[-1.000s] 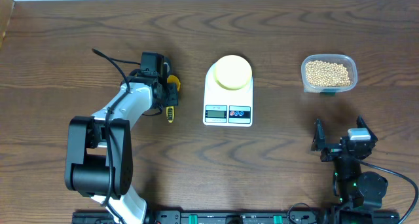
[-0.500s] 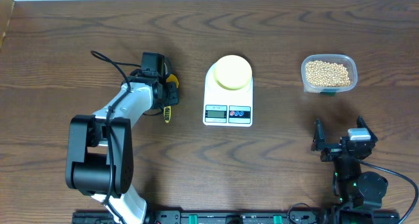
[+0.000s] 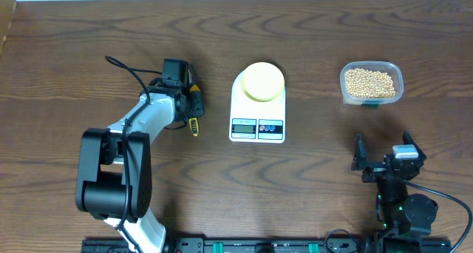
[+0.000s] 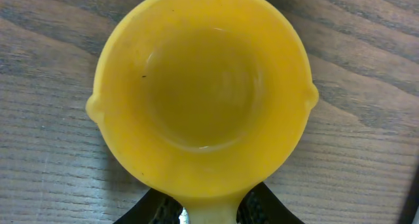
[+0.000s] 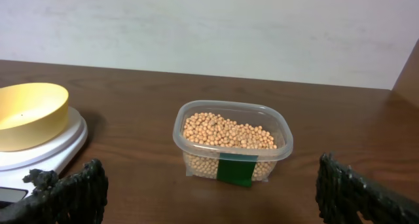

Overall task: Scoop item into bowl and weigh 50g on scale
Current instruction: 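Close the left gripper on the yellow scoop handle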

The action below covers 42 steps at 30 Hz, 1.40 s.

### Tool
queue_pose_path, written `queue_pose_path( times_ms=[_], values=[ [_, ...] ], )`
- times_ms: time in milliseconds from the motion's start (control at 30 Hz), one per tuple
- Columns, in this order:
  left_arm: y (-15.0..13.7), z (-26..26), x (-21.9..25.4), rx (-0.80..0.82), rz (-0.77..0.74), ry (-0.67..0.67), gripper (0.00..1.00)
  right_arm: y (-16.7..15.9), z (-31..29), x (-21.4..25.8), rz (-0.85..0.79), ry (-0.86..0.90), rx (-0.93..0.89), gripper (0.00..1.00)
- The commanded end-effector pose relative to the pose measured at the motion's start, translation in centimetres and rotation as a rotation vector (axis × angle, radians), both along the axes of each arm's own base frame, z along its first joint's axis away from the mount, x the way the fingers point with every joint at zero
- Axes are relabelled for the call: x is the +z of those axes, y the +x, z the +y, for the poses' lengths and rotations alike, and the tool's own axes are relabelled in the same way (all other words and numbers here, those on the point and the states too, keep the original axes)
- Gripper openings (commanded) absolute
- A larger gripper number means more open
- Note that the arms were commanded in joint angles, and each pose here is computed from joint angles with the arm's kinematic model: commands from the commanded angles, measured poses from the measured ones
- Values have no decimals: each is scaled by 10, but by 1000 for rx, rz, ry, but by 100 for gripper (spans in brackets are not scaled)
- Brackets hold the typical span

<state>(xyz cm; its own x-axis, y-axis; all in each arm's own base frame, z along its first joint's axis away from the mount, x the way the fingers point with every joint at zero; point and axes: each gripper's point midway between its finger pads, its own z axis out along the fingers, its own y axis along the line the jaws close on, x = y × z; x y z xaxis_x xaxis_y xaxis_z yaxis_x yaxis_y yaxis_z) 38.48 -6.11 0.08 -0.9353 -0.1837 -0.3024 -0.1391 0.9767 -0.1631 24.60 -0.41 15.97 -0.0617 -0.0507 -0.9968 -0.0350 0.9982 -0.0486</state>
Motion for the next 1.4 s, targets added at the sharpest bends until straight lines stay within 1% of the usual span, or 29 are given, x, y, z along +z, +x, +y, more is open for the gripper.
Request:
queue_pose_path(
  times_ms=[0, 33, 133, 467, 633, 833, 967, 1133, 1367],
  values=[
    [-10, 0, -17, 3, 54, 10, 28, 0, 1, 0, -1, -2, 5, 99],
    [-10, 0, -17, 3, 54, 10, 28, 0, 1, 0, -1, -2, 5, 99],
    [-10, 0, -17, 3, 55, 10, 19, 0, 1, 0, -1, -2, 5, 99],
    [-10, 0, -16, 4, 51, 9, 19, 0, 1, 0, 0, -2, 5, 99],
    [-5, 0, -3, 4, 15, 5, 19, 0, 1, 0, -1, -2, 5, 99],
    [4, -1, 34, 4, -82, -8, 19, 0, 1, 0, -1, -2, 5, 99],
    [3, -1, 62, 4, -138, -16, 19, 0, 1, 0, -1, -2, 5, 99],
    [-8, 0, 99, 21, -185, -31, 19, 0, 1, 0, -1, -2, 5, 99],
    [-19, 3, 132, 58, -237, -55, 19, 0, 1, 0, -1, -2, 5, 99]
  ],
)
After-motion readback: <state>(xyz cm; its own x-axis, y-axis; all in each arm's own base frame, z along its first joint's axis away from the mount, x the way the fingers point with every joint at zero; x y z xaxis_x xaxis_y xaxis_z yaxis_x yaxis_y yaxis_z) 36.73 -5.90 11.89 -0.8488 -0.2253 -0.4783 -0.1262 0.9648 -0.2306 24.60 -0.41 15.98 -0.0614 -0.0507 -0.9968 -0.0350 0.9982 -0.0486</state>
